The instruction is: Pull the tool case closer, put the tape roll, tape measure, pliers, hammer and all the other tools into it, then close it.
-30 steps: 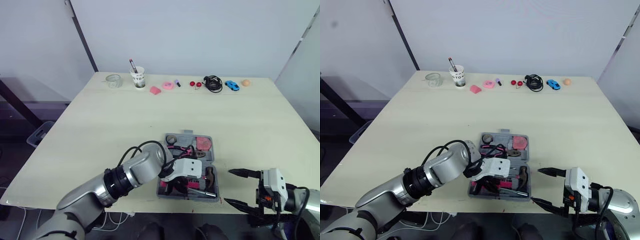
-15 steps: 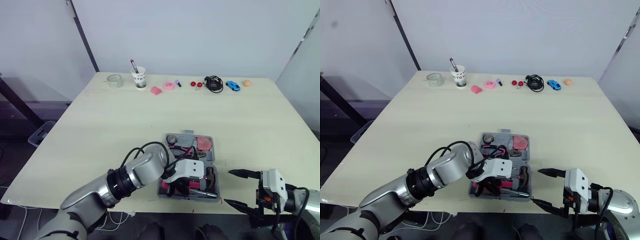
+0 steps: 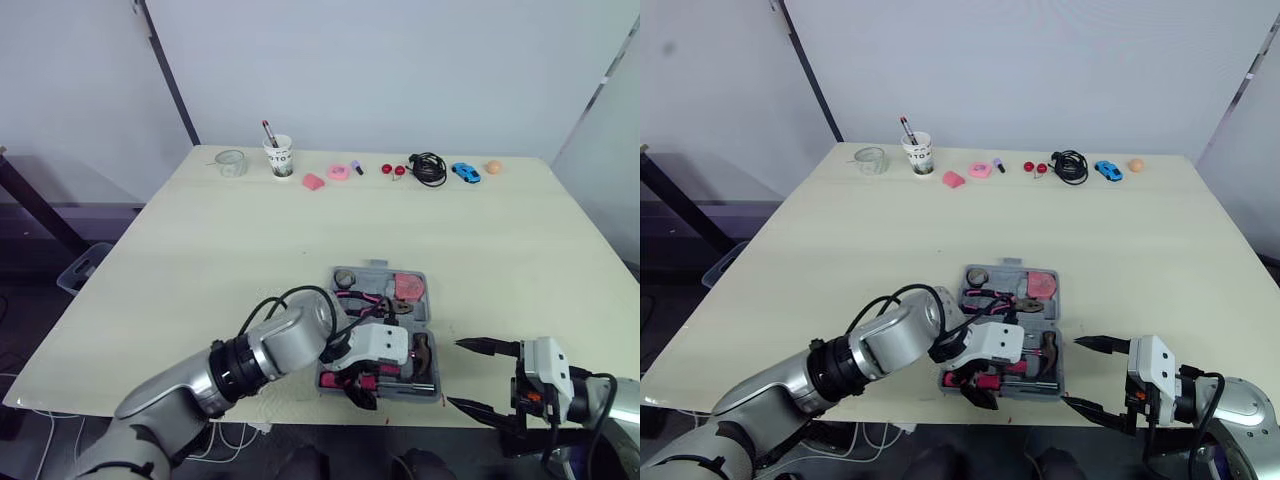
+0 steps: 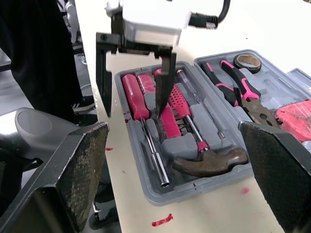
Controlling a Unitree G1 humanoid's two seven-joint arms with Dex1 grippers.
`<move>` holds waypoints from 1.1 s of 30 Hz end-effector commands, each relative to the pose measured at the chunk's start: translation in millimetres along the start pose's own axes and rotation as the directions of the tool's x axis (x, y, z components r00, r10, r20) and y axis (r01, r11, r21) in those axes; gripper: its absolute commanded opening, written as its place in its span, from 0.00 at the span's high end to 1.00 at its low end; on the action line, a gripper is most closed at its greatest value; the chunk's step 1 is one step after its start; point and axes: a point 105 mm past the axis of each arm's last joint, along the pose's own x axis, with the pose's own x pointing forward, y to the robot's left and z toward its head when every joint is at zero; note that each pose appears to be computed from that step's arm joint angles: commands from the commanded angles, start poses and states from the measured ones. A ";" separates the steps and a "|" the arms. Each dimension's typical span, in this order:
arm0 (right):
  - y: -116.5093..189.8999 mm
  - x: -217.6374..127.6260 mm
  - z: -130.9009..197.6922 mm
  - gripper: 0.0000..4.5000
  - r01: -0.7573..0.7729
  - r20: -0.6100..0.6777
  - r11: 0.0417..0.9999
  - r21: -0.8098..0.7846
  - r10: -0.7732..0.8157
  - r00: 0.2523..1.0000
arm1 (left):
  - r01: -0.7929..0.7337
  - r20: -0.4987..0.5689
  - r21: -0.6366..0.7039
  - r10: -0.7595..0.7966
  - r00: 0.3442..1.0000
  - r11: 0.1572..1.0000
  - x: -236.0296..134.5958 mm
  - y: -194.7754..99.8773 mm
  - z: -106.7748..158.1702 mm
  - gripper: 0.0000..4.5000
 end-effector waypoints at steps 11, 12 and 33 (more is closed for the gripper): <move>-4.7 -2.8 5.0 0.00 0.017 0.018 0.999 -0.031 -0.016 1.000 | -0.065 0.372 0.014 0.055 0.926 0.998 -52.3 16.3 19.4 0.24; -4.9 -3.0 5.0 0.00 0.016 0.017 0.999 -0.032 -0.015 1.000 | -0.070 0.409 0.016 0.057 0.911 0.997 -53.9 17.6 20.1 0.30; -10.5 -4.6 7.5 0.00 0.018 0.009 0.998 -0.052 -0.018 1.000 | -0.025 0.518 0.102 -0.031 0.855 0.994 -3.4 7.7 -21.0 1.00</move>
